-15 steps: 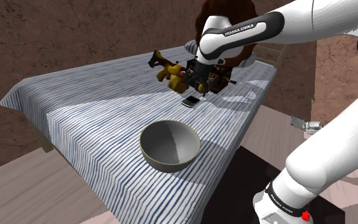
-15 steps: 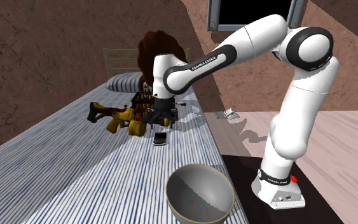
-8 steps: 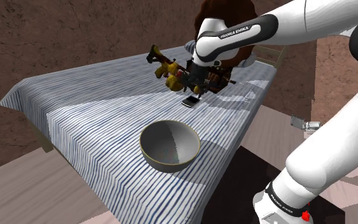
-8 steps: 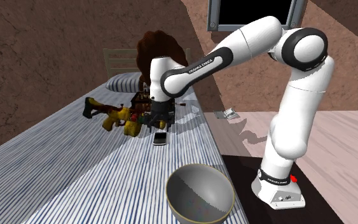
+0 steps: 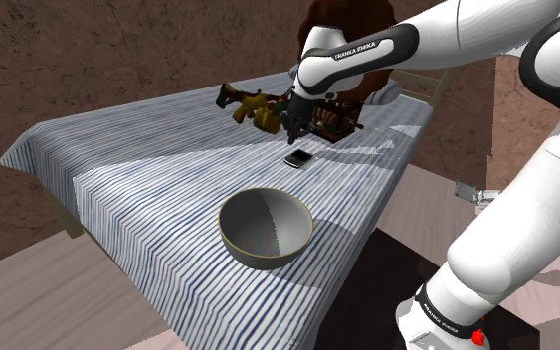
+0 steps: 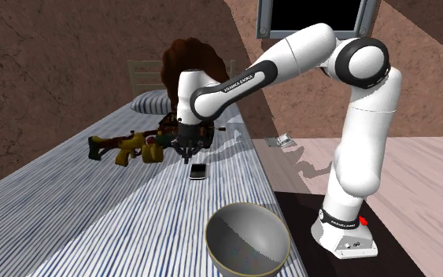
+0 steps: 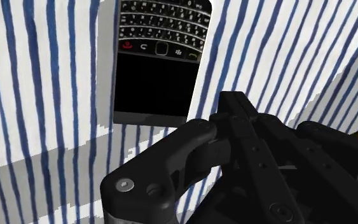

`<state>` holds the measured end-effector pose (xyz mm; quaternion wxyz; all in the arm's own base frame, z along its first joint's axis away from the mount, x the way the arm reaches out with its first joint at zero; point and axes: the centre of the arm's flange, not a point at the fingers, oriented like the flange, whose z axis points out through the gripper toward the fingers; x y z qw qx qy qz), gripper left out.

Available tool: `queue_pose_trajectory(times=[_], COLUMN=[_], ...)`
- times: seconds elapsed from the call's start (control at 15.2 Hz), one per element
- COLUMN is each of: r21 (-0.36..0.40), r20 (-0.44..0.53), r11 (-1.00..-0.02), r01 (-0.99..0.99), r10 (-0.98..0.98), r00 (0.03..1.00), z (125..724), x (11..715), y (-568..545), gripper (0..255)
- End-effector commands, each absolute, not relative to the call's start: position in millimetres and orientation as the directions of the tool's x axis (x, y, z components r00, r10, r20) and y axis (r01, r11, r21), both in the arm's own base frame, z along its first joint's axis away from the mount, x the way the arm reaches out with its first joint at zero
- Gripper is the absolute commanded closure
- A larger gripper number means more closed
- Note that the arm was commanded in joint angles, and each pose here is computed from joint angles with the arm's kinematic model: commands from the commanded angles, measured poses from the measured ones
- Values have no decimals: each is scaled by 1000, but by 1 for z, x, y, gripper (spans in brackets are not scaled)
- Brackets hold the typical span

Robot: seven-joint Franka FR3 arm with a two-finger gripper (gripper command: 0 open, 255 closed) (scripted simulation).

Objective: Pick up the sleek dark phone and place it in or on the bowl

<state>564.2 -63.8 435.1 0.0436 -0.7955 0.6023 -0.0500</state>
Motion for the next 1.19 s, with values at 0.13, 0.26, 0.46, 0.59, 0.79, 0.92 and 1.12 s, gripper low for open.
queue_pose_trajectory(times=[0.13, 0.26, 0.46, 0.59, 0.79, 0.92, 1.12], r21=[-105, -56, -33, -33, -33, -33, -33], r20=[15, -9, -20, -20, -20, -20, -20], r11=[-281, -304, -314, -314, -314, -314, -314], r01=[-954, -951, -949, -949, -949, -949, -949], r10=[-959, -952, -949, -949, -949, -949, -949], r00=[281, 304, 315, 315, 315, 315, 315], z=[433, 429, 417, 407, 391, 388, 388], x=[556, 540, 533, 533, 533, 533, 533], y=[-60, -53, -50, -50, -49, -49, -49], gripper=[0, 0, 0, 0, 0, 0, 0])
